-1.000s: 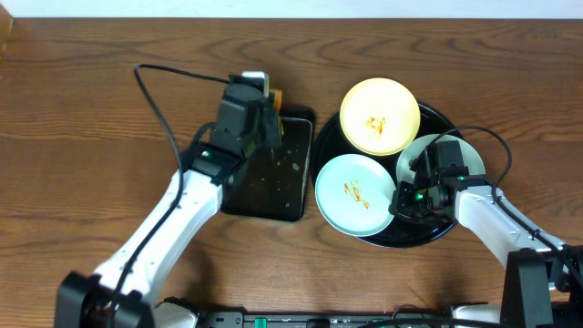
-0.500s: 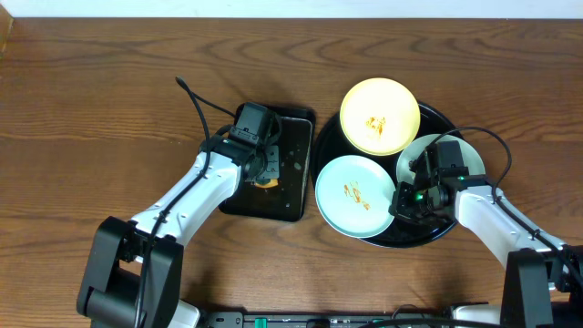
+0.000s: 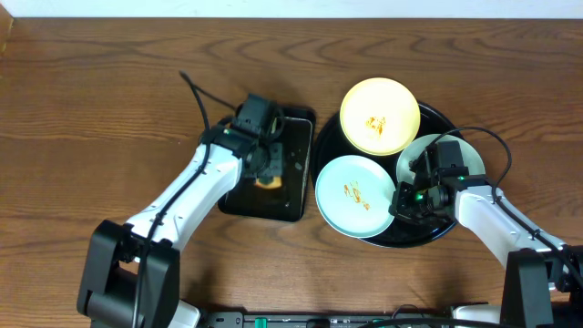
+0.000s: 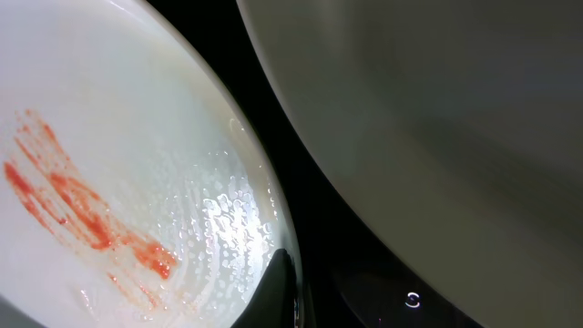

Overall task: Clean dirty plates on tray and stack at the side
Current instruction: 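Lift the sponge with the left gripper and carry it toward the plates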

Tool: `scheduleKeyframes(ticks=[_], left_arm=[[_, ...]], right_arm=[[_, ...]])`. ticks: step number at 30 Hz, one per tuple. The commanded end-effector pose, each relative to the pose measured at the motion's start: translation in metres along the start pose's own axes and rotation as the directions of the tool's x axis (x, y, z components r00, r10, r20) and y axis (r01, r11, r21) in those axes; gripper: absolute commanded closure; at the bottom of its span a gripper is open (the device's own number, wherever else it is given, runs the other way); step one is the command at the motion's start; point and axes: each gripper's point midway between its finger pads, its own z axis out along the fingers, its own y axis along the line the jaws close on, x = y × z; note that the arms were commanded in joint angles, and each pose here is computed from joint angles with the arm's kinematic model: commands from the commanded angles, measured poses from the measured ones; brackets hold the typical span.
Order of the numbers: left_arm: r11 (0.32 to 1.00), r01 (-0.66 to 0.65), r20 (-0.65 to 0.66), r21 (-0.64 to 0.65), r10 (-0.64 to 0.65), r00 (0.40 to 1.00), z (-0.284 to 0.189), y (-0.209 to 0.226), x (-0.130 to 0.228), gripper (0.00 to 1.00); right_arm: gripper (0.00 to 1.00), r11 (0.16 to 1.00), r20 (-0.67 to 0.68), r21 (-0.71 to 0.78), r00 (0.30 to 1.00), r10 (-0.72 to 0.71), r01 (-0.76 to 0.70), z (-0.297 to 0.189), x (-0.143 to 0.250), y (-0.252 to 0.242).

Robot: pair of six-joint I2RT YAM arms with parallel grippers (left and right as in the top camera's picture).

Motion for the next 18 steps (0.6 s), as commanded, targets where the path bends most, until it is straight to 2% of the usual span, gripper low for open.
scheduleKeyframes(ticks=[1, 4, 8, 11, 13, 18], left_arm=[[0.991, -0.114, 0.097, 0.07, 0.107, 0.99, -0.031, -0.039, -0.028, 0.93], [0.972, -0.184, 0.137, 0.149, 0.164, 0.977, -0.038, -0.078, -0.028, 0.92], [0.96, -0.195, 0.129, 0.202, 0.171, 0.977, -0.026, -0.117, -0.014, 0.92], [0.953, -0.195, 0.091, 0.232, 0.178, 0.98, -0.01, -0.14, 0.001, 0.93], [0.936, -0.186, 0.042, 0.299, 0.182, 0.982, 0.0, -0.161, 0.016, 0.93], [0.89, -0.084, -0.095, 0.448, 0.141, 0.986, 0.018, -0.203, 0.045, 0.92]], right_arm=[[0.99, 1.0, -0.017, 0.029, 1.0, -0.002, 0.002, 0.003, 0.007, -0.005], [0.99, 1.0, -0.017, 0.029, 1.0, -0.002, 0.002, 0.003, 0.007, -0.005], [0.99, 1.0, -0.017, 0.029, 1.0, -0.002, 0.002, 0.003, 0.007, -0.005], [0.99, 1.0, -0.017, 0.027, 1.0, -0.002, 0.002, 0.003, 0.007, -0.005], [0.99, 1.0, -0.02, 0.022, 1.0, -0.002, 0.002, 0.003, 0.007, -0.004], [0.99, 1.0, -0.02, 0.022, 1.0, -0.002, 0.002, 0.003, 0.007, -0.004]])
